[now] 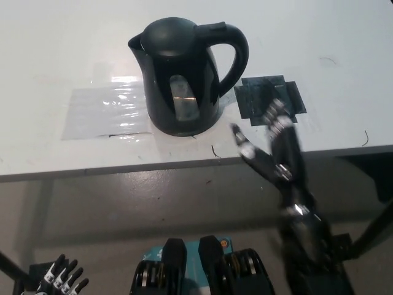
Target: The robot uses its right hand to push down on the lid of a kettle kept in the middle of the desk to close it
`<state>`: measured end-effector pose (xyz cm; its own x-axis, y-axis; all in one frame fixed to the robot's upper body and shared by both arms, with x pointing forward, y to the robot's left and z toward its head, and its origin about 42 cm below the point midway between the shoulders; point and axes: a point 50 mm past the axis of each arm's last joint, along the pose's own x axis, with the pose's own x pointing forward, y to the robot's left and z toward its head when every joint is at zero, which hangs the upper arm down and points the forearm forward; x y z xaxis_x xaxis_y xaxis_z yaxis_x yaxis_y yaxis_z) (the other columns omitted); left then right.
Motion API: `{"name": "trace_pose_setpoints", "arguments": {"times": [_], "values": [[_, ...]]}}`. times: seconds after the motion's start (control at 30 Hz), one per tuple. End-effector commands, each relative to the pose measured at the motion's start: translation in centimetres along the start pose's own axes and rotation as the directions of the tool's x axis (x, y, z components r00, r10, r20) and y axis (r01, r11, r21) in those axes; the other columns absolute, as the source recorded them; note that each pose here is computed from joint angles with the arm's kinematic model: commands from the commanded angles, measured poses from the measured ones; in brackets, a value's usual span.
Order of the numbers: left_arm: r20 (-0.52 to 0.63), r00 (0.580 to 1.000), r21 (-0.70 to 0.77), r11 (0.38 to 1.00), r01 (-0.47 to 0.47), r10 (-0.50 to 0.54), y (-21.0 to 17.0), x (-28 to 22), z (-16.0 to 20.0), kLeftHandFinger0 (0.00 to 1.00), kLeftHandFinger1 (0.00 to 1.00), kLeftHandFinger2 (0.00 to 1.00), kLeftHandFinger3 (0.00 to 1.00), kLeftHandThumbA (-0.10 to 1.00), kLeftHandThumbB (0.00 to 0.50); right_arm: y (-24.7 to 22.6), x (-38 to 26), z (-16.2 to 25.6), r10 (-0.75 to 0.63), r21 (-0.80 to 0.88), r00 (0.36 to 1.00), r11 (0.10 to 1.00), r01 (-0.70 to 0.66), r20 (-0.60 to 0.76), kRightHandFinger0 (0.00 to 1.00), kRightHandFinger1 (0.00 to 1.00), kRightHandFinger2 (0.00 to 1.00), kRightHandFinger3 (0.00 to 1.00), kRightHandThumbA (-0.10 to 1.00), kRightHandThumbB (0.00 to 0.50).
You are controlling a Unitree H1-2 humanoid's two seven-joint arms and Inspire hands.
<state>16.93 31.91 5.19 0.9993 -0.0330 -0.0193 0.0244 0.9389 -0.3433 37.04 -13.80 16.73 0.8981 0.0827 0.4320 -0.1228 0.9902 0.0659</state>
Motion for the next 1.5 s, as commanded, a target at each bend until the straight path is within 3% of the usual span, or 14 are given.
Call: {"name": "trace_pose_setpoints", "arguments": {"times": [0.0, 0.13, 0.37, 0.47, 0.53, 0.63, 0.7, 0.8, 0.83, 0.9, 1.47], "values": [[0.076, 0.997, 0.028, 1.0, 0.0, -0.003, 1.7, 0.5, 2.7, 1.0, 1.0, 1.0, 1.0, 1.0, 0.49, -3.8, -9.7, 12.2, 0.229, -0.117, 0.945, 0.972, -0.206, 0.235, 1.0, 1.0, 1.0, 1.0, 0.64, 0.233], [0.082, 0.997, 0.021, 1.0, -0.011, 0.01, 1.8, 0.8, 2.8, 1.0, 1.0, 1.0, 1.0, 1.0, 0.497, -6.1, -12.2, 10.4, 0.169, -0.157, 0.972, 0.977, -0.143, 0.166, 1.0, 1.0, 1.0, 1.0, 0.68, 0.246], [0.096, 0.995, 0.006, 0.999, -0.035, 0.034, 1.7, 0.7, 1.9, 1.0, 1.0, 1.0, 1.0, 1.0, 0.487, -9.9, -12.7, 6.5, 0.076, -0.194, 0.996, 0.979, -0.066, 0.046, 1.0, 1.0, 1.0, 1.0, 0.67, 0.199], [0.099, 0.994, 0.006, 0.999, -0.045, 0.044, 2.0, 0.4, 1.9, 1.0, 1.0, 1.0, 1.0, 1.0, 0.481, -10.9, -12.5, 3.9, 0.036, -0.244, 0.999, 0.969, -0.035, 0.002, 1.0, 1.0, 1.0, 1.0, 0.76, 0.222], [0.096, 0.994, 0.013, 0.999, -0.043, 0.042, 2.6, 0.3, 2.2, 1.0, 1.0, 1.0, 1.0, 1.0, 0.478, -11.5, -12.9, 1.0, -0.022, -0.236, 0.999, 0.972, 0.01, -0.05, 1.0, 1.0, 1.0, 1.0, 0.73, 0.211], [0.093, 0.995, -0.011, 0.999, -0.042, 0.043, 2.1, 0.2, 1.2, 1.0, 1.0, 1.0, 1.0, 1.0, 0.472, -13.7, -13.1, -2.0, -0.081, -0.168, 0.982, 0.984, 0.052, -0.17, 1.0, 1.0, 1.0, 1.0, 0.68, 0.131], [0.103, 0.993, -0.024, 0.999, -0.048, 0.051, 1.8, 0.4, 0.7, 1.0, 1.0, 1.0, 1.0, 1.0, 0.473, -14.6, -11.9, -2.2, -0.069, -0.112, 0.978, 0.993, 0.047, -0.199, 1.0, 1.0, 1.0, 1.0, 0.67, 0.125], [0.109, 0.992, -0.027, 0.998, -0.058, 0.061, 1.6, 0.5, 1.0, 1.0, 1.0, 1.0, 1.0, 1.0, 0.47, -15.4, -10.2, -2.7, -0.093, -0.074, 0.975, 0.994, 0.08, -0.2, 1.0, 1.0, 1.0, 1.0, 0.63, 0.058], [0.109, 0.992, -0.027, 0.998, -0.058, 0.061, 1.6, 0.5, 1.0, 1.0, 1.0, 1.0, 1.0, 1.0, 0.471, -15.5, -10.2, -2.7, -0.093, -0.072, 0.976, 0.994, 0.08, -0.199, 1.0, 1.0, 1.0, 1.0, 0.63, 0.057], [0.117, 0.992, -0.022, 0.998, -0.054, 0.056, 1.5, 0.8, 1.0, 1.0, 1.0, 1.0, 1.0, 1.0, 0.469, -15.3, -9.7, -2.9, -0.08, -0.023, 0.973, 0.997, 0.077, -0.217, 1.0, 1.0, 1.0, 1.0, 0.52, 0.02], [0.117, 0.993, 0.008, 1.0, -0.025, 0.024, 1.3, 2.1, 1.4, 1.0, 1.0, 1.0, 1.0, 1.0, 0.488, -15.3, -10.0, -4.2, -0.078, -0.013, 0.956, 0.997, 0.077, -0.282, 1.0, 1.0, 1.0, 1.0, 0.46, 0.0]]}}
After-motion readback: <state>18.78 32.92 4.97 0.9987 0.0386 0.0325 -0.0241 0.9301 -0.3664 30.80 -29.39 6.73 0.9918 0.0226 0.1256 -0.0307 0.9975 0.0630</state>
